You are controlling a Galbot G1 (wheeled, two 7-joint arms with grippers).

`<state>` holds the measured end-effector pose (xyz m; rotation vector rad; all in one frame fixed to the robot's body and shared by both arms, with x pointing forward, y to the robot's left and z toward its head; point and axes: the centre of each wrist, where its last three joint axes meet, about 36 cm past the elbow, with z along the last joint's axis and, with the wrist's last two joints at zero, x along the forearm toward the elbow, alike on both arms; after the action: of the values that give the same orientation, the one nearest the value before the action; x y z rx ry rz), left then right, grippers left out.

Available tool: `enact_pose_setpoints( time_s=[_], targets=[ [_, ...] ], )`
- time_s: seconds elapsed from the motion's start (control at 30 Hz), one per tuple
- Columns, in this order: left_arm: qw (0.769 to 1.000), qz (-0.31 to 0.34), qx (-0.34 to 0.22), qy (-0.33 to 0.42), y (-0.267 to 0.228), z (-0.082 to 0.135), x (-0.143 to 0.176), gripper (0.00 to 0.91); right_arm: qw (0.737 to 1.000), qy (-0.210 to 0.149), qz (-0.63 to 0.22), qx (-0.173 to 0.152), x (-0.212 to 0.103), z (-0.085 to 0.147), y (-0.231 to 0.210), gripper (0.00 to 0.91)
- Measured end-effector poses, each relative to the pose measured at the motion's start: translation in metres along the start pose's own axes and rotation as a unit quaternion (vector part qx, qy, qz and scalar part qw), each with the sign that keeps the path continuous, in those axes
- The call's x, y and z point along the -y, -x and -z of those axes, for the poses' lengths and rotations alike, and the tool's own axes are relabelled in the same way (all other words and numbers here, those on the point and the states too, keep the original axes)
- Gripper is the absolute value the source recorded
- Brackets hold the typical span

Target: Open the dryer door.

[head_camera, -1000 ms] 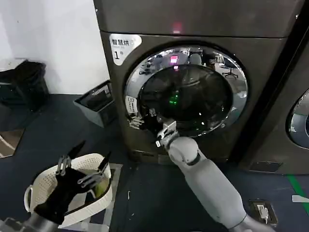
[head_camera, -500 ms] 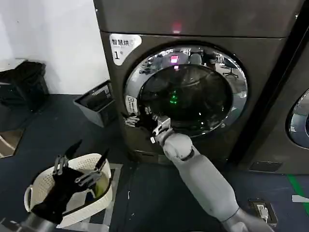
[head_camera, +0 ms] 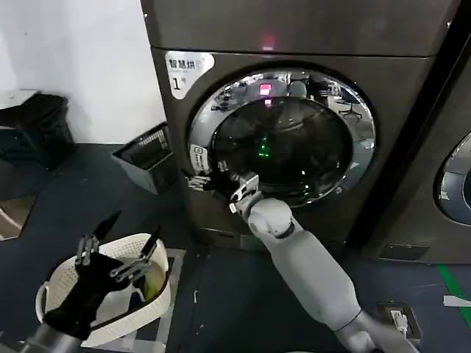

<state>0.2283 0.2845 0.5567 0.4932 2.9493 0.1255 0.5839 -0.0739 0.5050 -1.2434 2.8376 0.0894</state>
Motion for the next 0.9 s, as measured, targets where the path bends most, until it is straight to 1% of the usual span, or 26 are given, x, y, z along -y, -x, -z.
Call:
enact_pose_setpoints(
  time_s=[0.17, 0.3, 0.43, 0.53, 0.7, 0.9],
  targets=[
    [1.0, 0.0, 0.002, -0.001, 0.0, 0.0, -0.001, 0.907, 1.0, 0.002, 0.021, 0.002, 0.003, 0.005, -0.005, 0.907],
    [1.0, 0.005, 0.005, -0.002, 0.0, -0.001, -0.005, 0.907, 0.998, 0.001, 0.061, -0.002, 0.01, 0.009, -0.012, 0.907],
    [1.0, -0.017, 0.008, -0.005, -0.002, -0.003, -0.018, 0.907, 0.996, 0.001, 0.094, 0.0, 0.014, 0.01, -0.02, 0.907],
    [1.0, -0.009, 0.009, -0.005, -0.005, -0.003, -0.031, 0.907, 0.992, 0.0, 0.123, -0.002, 0.018, 0.009, -0.026, 0.907],
    [1.0, 0.01, 0.005, 0.006, -0.009, -0.003, -0.047, 0.907, 0.985, -0.005, 0.171, -0.011, 0.032, 0.007, -0.038, 0.907],
    [1.0, 0.019, 0.004, 0.01, -0.01, -0.002, -0.051, 0.907, 0.975, -0.007, 0.223, -0.017, 0.053, 0.009, -0.049, 0.907]
  ],
)
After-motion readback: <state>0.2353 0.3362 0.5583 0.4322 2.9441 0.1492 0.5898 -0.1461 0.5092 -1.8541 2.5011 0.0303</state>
